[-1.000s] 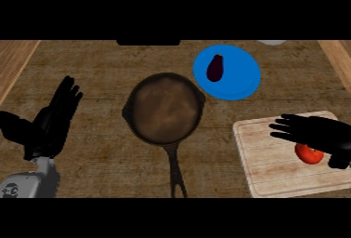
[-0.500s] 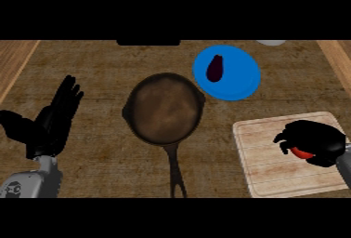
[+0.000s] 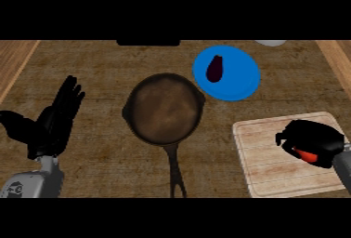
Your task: Pick the tomato from the cutting board and place it in the pan
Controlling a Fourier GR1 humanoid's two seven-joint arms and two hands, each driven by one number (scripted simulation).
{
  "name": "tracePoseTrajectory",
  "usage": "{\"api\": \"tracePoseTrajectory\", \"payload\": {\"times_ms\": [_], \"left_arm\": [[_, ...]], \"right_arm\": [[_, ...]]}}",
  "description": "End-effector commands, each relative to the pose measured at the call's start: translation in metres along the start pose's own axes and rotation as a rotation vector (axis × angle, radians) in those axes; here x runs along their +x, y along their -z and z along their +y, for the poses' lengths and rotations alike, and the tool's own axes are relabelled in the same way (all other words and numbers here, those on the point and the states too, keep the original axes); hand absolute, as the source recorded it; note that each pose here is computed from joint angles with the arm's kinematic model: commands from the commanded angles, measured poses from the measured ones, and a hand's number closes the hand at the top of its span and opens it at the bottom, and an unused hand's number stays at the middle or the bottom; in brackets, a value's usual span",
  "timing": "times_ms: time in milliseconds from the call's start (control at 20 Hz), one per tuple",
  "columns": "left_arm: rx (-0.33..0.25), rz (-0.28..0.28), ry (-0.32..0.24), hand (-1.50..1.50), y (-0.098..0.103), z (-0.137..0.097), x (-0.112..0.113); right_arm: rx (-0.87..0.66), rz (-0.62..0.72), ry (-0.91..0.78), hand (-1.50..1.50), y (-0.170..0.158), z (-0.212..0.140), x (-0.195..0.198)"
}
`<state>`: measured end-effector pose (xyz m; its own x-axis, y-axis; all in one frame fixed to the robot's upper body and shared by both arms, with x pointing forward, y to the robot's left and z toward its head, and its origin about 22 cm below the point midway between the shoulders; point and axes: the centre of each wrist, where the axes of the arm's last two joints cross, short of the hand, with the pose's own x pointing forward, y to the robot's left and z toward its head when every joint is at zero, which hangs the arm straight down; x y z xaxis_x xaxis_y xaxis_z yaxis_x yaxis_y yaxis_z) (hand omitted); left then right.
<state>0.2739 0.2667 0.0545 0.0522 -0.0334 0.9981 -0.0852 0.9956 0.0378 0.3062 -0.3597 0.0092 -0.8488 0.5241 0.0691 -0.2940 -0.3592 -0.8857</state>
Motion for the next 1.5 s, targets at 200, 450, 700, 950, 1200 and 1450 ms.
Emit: {"api": "tracePoseTrajectory", "payload": {"times_ms": [200, 450, 700, 950, 1200, 1450], "left_arm": [[0.03, 0.035, 0.004, 0.0, 0.002, 0.011, -0.005], [0.032, 0.034, 0.01, 0.0, 0.003, 0.01, -0.004], [0.003, 0.051, 0.007, 0.0, 0.003, 0.005, -0.008], [-0.03, 0.036, 0.01, 0.0, 0.007, -0.002, -0.003], [-0.069, 0.012, 0.016, 0.0, 0.013, -0.016, 0.004], [-0.094, 0.011, 0.008, 0.0, 0.016, -0.022, 0.008]], "right_arm": [[-0.211, 0.147, 0.209, 1.5, 0.112, -0.013, 0.071], [-0.345, 0.303, 0.224, 1.5, 0.154, -0.051, 0.098], [-0.568, 0.474, 0.089, 1.5, 0.167, -0.123, 0.121], [-0.696, 0.611, 0.036, 1.5, 0.173, -0.172, 0.152], [-0.752, 0.769, 0.068, 1.5, 0.181, -0.201, 0.188], [-0.845, 0.96, 0.136, 1.5, 0.19, -0.231, 0.217]]}}
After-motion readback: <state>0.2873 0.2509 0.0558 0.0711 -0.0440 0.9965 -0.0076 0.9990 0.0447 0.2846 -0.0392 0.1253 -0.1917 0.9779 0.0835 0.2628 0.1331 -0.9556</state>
